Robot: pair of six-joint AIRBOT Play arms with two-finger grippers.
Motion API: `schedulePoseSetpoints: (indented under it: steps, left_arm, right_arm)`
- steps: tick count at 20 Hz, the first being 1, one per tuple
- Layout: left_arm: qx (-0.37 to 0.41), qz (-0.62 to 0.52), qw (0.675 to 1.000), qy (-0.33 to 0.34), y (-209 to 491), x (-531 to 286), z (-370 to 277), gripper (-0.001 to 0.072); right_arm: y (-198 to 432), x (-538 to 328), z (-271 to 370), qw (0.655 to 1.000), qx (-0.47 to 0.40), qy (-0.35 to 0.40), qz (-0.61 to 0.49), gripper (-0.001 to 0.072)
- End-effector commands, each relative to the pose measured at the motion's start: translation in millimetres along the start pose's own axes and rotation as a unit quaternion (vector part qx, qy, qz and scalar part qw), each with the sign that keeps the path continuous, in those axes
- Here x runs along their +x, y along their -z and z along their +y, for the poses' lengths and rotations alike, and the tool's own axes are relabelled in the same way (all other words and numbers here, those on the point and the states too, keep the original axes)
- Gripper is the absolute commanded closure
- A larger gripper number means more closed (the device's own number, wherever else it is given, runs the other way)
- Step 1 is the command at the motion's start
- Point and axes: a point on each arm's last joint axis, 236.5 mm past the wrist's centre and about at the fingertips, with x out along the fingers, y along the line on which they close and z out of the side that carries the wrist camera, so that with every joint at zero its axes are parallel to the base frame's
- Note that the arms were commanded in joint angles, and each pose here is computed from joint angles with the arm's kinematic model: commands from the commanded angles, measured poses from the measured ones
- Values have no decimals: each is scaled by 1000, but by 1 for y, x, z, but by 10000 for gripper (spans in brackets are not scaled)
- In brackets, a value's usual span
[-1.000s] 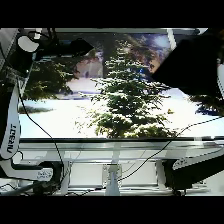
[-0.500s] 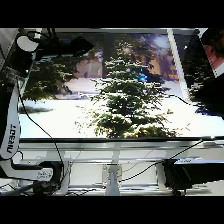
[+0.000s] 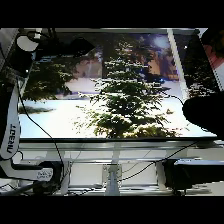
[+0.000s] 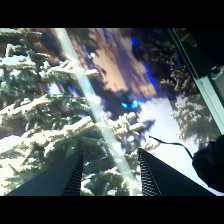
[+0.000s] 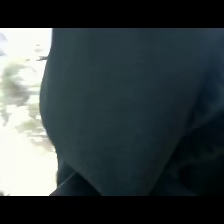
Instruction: Fold the clothes and pants, and hang the long-sleeved shirts on hangers.
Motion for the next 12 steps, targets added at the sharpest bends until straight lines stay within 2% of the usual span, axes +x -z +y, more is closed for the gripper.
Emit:
schedulePoseSetpoints:
  steps: [1, 2, 3, 4, 5, 10, 11, 12]
  left_arm:
    - [0, -1, 1000, 0, 0, 0, 0, 351]
    - [0, -1, 1000, -1, 0, 0, 0, 351]
    - [0, -1, 1000, 0, 0, 0, 0, 351]
    - [0, -1, 1000, 0, 0, 0, 0, 351]
    - [0, -1, 1000, 0, 0, 0, 0, 352]
    - [0, -1, 1000, -1, 0, 0, 0, 351]
    - [0, -1, 1000, -1, -1, 0, 1, 351]
    - [-1, -2, 1000, -2, -1, -1, 2, 351]
  right_arm:
    - [17, -5, -49, 988, 105, 109, 15, 679]
    - [17, -5, -49, 988, 106, 109, 15, 549]
    - [17, -4, -49, 988, 105, 109, 15, 321]
    - [17, -4, -48, 988, 104, 109, 16, 39]
    - [17, -3, -47, 989, 102, 109, 16, 4]
    - [2, -3, -50, 989, 97, 112, -17, 7]
    - [-7, -3, -47, 990, 89, 108, -33, 32]
    - [-18, -4, -40, 991, 77, 99, -55, 113]
